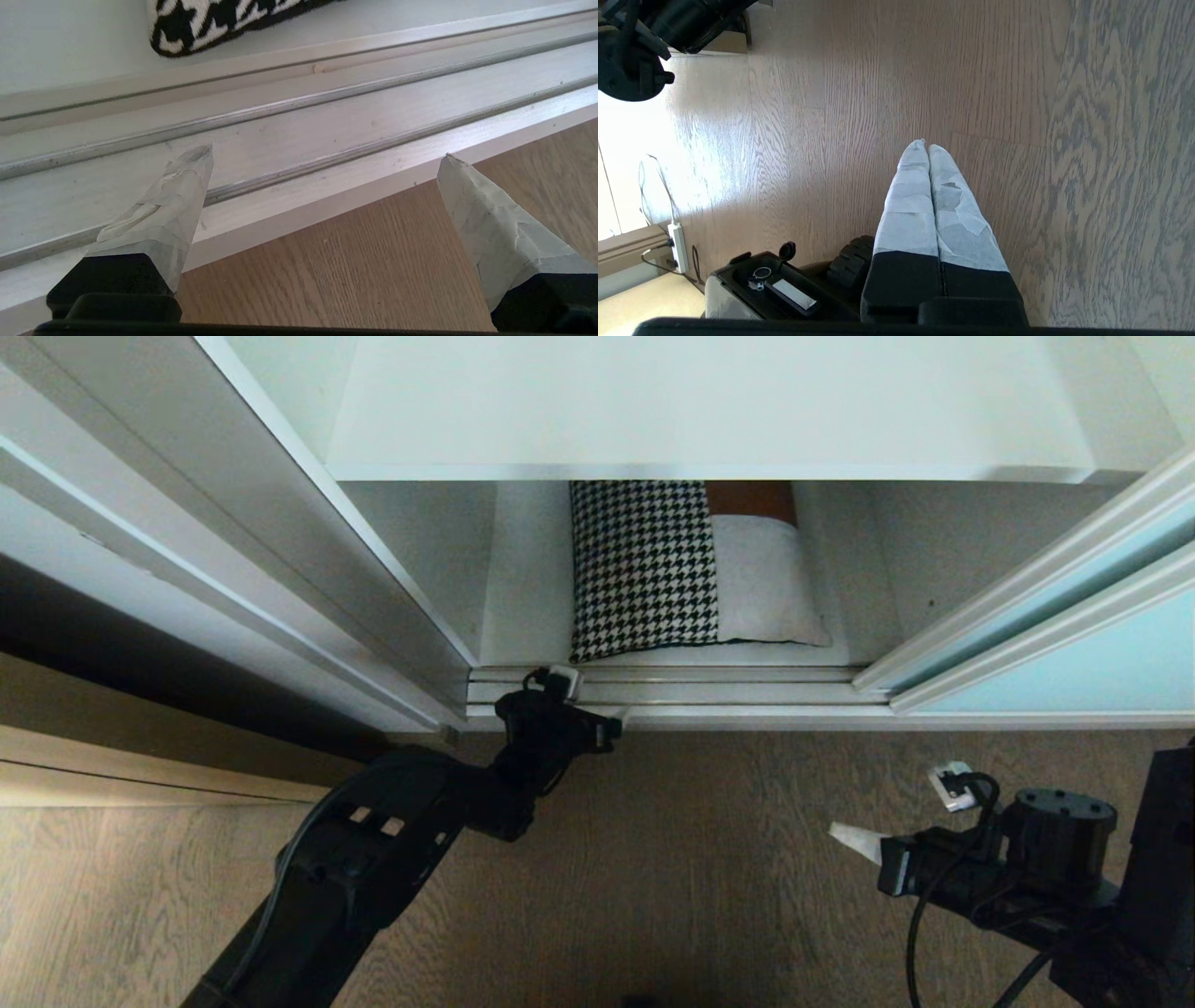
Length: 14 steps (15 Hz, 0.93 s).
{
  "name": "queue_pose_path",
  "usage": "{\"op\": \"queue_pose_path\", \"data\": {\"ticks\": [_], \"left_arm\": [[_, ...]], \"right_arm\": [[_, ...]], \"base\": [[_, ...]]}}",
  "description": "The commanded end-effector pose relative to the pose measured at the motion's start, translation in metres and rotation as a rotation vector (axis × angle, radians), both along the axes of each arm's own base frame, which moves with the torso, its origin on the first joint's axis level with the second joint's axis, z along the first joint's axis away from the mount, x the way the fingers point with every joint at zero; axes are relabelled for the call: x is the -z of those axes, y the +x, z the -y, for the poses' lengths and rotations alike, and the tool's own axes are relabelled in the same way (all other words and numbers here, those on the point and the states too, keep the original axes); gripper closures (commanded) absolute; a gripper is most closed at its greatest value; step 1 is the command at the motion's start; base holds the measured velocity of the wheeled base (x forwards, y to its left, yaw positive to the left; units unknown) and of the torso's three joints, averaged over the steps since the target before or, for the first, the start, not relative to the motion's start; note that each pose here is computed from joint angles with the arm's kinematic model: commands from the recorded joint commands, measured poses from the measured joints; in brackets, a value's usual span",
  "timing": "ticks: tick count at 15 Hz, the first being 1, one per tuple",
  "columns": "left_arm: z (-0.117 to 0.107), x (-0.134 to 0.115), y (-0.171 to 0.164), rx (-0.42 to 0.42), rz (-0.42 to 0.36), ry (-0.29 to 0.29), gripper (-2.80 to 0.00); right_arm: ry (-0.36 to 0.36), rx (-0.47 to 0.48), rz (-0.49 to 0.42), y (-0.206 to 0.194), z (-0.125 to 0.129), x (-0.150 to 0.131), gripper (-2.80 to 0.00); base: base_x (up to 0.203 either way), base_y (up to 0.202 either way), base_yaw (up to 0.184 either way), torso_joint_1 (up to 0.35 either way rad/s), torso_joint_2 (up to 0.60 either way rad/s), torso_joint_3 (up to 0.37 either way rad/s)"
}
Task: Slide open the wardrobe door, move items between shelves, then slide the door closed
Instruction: Place the pillow on the higher shelf
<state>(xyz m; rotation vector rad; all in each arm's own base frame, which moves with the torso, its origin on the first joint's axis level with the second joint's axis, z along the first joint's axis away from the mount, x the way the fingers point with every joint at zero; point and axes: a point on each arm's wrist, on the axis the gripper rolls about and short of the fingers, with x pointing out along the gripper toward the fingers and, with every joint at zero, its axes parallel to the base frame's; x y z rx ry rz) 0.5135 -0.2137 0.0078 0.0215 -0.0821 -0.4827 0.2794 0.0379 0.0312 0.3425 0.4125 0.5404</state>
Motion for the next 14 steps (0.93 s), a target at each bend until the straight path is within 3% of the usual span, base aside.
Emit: {"op": "queue_pose_path", "data": {"ticks": [1, 2, 3, 14], "left_arm": [[0.0003, 0.0015, -0.0001, 0.0, 0.0, 0.001, -2.8], [0.0003, 0.0022, -0.0001, 0.0, -0.005, 0.003, -2.8], [0.0003, 0.0032, 0.0, 0.0, -0.014, 0.006, 0.0], [-0.0011, -0.0013, 0.0004, 0.01, -0.004, 0.003, 0.0]], "right_arm": [[0.002, -0.003, 0.004, -0.0001, -0.0001, -0.0001, 0.0], [0.002, -0.003, 0.004, -0.0001, -0.0001, -0.0001, 0.0], [0.002, -0.003, 0.004, -0.0001, -0.0001, -0.0001, 0.0], [0.003, -0.006, -0.002, -0.0018, 0.0, 0.0007, 0.0]], "base": [[0.0, 0.0, 0.0, 0.0, 0.0, 0.0], [0.0, 0.0, 0.0, 0.0, 0.0, 0.0], [0.0, 0.0, 0.0, 0.0, 0.0, 0.0], [0.0, 0.0, 0.0, 0.0, 0.0, 0.0]]}}
